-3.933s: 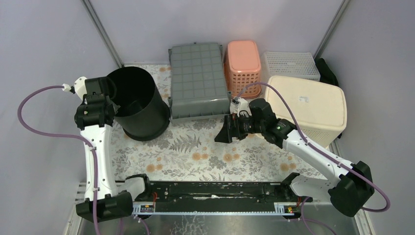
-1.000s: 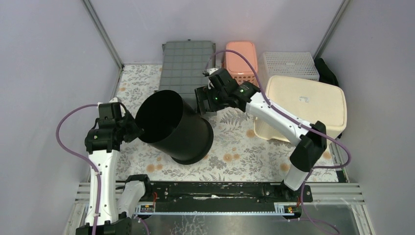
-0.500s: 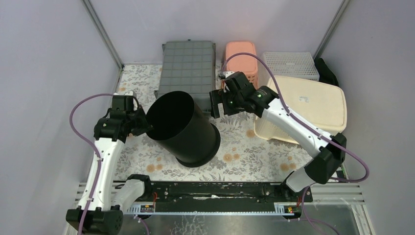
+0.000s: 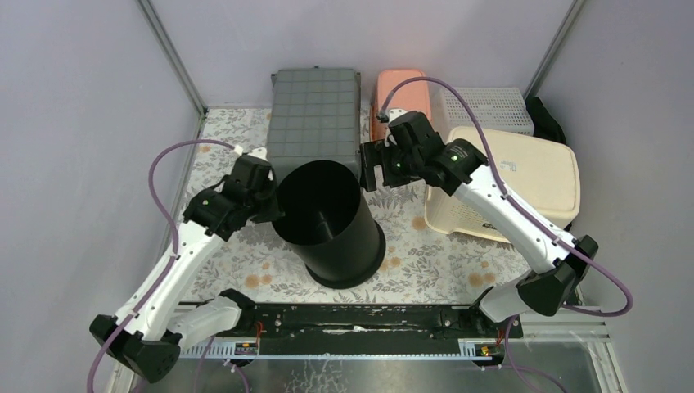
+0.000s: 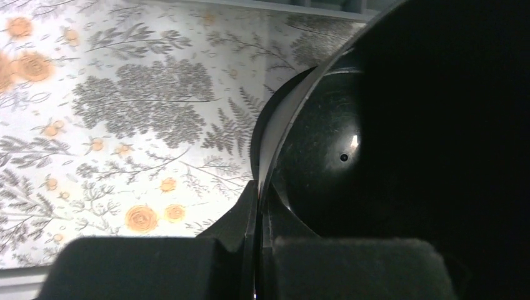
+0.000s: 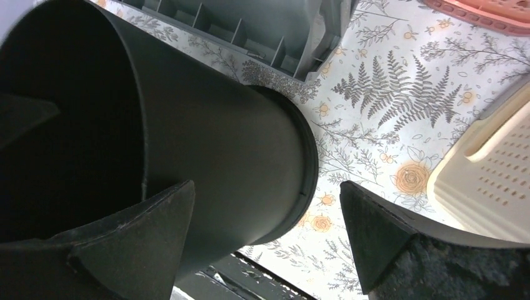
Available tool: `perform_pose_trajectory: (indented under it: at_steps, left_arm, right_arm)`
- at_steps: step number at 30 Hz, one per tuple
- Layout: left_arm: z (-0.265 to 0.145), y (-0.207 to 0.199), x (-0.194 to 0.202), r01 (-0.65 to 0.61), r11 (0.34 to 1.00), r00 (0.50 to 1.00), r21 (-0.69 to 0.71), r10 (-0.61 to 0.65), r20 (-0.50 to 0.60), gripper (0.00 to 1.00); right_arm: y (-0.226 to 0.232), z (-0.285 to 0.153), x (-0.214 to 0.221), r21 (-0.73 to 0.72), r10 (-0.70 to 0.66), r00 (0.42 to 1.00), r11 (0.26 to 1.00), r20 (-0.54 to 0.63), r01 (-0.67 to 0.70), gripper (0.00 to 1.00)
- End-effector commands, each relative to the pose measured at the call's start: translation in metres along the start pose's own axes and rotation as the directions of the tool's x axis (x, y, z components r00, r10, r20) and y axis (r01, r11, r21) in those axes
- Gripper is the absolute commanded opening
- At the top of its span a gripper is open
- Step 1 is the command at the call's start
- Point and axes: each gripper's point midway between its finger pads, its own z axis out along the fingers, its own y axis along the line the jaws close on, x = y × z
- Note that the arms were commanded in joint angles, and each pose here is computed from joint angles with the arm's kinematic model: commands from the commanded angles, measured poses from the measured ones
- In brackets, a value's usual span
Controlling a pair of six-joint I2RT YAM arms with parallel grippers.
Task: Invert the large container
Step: Move the container to the center of the board.
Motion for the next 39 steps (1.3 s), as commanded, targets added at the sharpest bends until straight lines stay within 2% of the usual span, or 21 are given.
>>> perform_pose_trajectory:
  at_steps: [1,4,7,10,11,12,13,17,23,32,39]
  left_arm:
    - [0.007,-0.035,0.018,0.025,0.998,0.998,0.052,-0.022,-0.058,0.04]
    - [0.01,-0.051,0.025,-0.003,0.997,0.997,0.076,0.008,-0.074,0.24]
    - [0.01,-0.062,0.026,-0.025,0.995,0.997,0.095,0.032,-0.074,0.41]
    - [0.008,-0.068,0.021,-0.038,0.993,0.997,0.108,0.045,-0.057,0.51]
    - [0.006,-0.071,0.019,-0.044,0.992,0.997,0.122,0.051,-0.052,0.65]
    - [0.004,-0.076,0.015,-0.05,0.988,0.998,0.146,0.057,-0.041,0.91]
    - [0.001,-0.08,0.012,-0.055,0.985,0.998,0.163,0.061,-0.031,0.99]
    - [-0.02,-0.091,-0.016,-0.072,0.977,0.996,0.201,0.061,0.062,1.0]
    - [-0.074,-0.106,-0.06,-0.08,0.954,0.976,0.29,0.016,0.217,1.0]
    - [-0.155,-0.097,-0.11,-0.031,0.944,0.911,0.329,-0.109,0.398,1.0]
    - [-0.21,-0.091,-0.128,-0.019,0.915,0.856,0.402,-0.193,0.479,1.0]
  right_arm:
    - [0.011,-0.042,-0.024,-0.052,0.025,0.996,0.998,0.089,-0.02,0.91]
    - [0.017,-0.052,-0.025,-0.085,0.041,0.995,0.996,0.094,-0.033,0.86]
    - [0.024,-0.056,-0.022,-0.122,0.052,0.996,0.992,0.076,-0.042,0.86]
    - [0.026,-0.059,-0.019,-0.133,0.064,0.996,0.99,0.066,-0.055,0.86]
    - [0.026,-0.06,-0.018,-0.137,0.068,0.996,0.989,0.064,-0.059,0.86]
    - [0.026,-0.061,-0.017,-0.14,0.074,0.995,0.988,0.061,-0.065,0.86]
    - [0.027,-0.061,-0.016,-0.144,0.08,0.995,0.987,0.056,-0.071,0.86]
    - [0.036,-0.064,-0.012,-0.189,0.109,0.994,0.977,0.031,-0.101,0.86]
    - [0.058,-0.066,-0.01,-0.22,0.115,0.993,0.969,0.013,-0.109,0.85]
    - [0.104,-0.056,0.002,-0.171,0.044,0.999,0.984,-0.03,-0.049,0.85]
    - [0.149,-0.031,0.022,-0.132,0.014,0.995,0.991,-0.094,-0.027,0.85]
